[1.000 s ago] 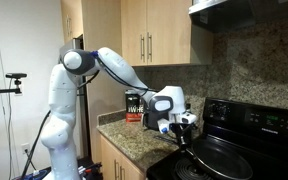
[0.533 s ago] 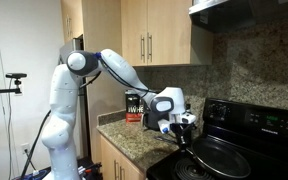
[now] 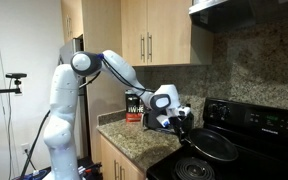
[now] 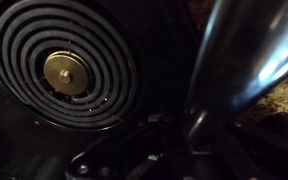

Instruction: Move the left pan forward

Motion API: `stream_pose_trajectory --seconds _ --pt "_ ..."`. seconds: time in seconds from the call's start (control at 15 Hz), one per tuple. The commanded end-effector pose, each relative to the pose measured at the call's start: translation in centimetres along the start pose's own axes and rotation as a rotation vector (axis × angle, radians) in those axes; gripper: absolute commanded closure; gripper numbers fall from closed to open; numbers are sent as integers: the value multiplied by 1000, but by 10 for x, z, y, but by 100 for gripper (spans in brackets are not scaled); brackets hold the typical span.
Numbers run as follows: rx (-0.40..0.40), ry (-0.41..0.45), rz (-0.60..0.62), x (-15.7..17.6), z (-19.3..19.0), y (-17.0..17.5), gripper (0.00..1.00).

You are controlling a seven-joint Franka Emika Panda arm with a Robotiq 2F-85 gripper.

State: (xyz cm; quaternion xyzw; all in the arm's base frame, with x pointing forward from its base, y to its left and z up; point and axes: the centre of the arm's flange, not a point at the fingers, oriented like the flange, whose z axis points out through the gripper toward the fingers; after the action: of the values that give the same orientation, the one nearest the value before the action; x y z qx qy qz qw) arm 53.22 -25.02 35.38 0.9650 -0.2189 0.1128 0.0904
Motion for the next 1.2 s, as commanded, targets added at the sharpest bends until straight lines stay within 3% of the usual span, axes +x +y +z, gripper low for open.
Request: stream_pose_trajectory --seconds 0.0,0.47,0.8,1.13 --pt "-46 30 -24 14 12 -7 96" --pt "-119 -7 -70 7 68 -11 96" --pt "-84 70 -93 3 39 -13 96" --pt "-100 120 -71 19 39 -10 96"
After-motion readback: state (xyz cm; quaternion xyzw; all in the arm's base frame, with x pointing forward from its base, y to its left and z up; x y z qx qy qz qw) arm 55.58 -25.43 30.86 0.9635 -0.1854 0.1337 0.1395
